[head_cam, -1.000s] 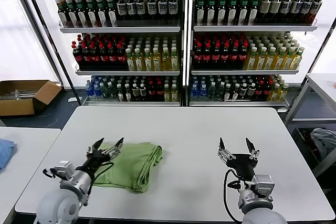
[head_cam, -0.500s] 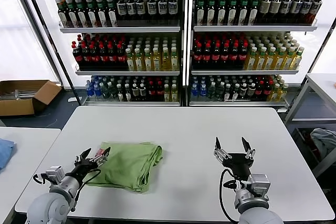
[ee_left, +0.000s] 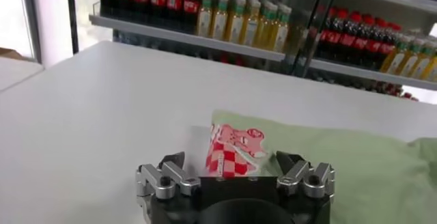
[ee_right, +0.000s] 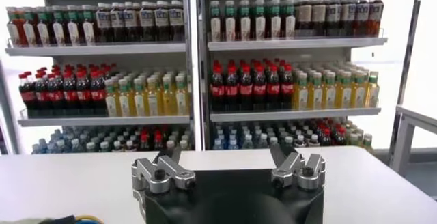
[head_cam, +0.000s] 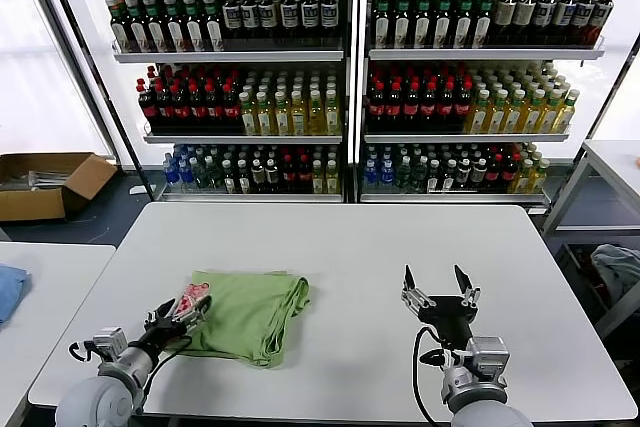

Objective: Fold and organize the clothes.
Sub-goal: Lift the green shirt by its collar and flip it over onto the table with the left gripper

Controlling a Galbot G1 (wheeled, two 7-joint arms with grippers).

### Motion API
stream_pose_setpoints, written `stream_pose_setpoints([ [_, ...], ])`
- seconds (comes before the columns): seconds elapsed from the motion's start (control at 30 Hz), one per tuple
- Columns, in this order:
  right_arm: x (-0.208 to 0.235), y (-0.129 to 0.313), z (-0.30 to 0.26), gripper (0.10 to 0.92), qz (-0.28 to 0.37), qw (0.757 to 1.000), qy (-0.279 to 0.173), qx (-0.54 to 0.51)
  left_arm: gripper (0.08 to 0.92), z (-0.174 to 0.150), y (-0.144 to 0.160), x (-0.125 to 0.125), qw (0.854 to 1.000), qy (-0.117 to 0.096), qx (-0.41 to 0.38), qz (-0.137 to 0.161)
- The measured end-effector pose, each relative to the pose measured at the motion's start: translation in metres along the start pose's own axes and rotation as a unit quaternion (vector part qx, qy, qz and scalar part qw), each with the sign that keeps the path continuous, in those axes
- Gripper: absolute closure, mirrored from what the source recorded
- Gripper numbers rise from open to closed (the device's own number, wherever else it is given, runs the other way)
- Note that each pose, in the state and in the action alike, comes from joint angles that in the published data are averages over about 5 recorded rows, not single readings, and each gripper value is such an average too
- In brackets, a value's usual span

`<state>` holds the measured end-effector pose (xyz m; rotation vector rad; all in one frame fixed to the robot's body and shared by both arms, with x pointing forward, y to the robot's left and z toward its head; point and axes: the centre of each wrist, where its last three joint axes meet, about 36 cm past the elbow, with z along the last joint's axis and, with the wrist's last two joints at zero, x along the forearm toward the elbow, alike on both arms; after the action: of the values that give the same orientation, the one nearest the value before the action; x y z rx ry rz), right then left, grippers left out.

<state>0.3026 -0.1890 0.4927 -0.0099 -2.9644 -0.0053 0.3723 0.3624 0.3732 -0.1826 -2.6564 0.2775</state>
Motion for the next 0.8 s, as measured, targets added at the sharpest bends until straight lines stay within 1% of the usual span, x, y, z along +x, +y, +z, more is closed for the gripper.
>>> stream_pose_setpoints([
  [0.1,0.001,0.001,0.001,0.2,-0.001,1.0,0.0,-0.001,0.277,0.002,0.0,-0.001,1.0,0.004,0.0,0.003],
  [0.37,0.002,-0.001,-0.001,0.2,-0.002,1.0,-0.004,-0.001,0.511,0.008,0.004,-0.005,1.0,0.008,0.001,0.005],
  [0.73,0.0,-0.006,-0.004,0.2,0.003,1.0,-0.01,-0.001,0.827,0.011,0.017,-0.007,1.0,0.011,-0.005,-0.001],
  [0.8,0.0,-0.007,-0.005,0.2,0.003,1.0,-0.011,0.0,0.863,0.01,0.02,-0.006,1.0,0.01,-0.007,-0.005],
])
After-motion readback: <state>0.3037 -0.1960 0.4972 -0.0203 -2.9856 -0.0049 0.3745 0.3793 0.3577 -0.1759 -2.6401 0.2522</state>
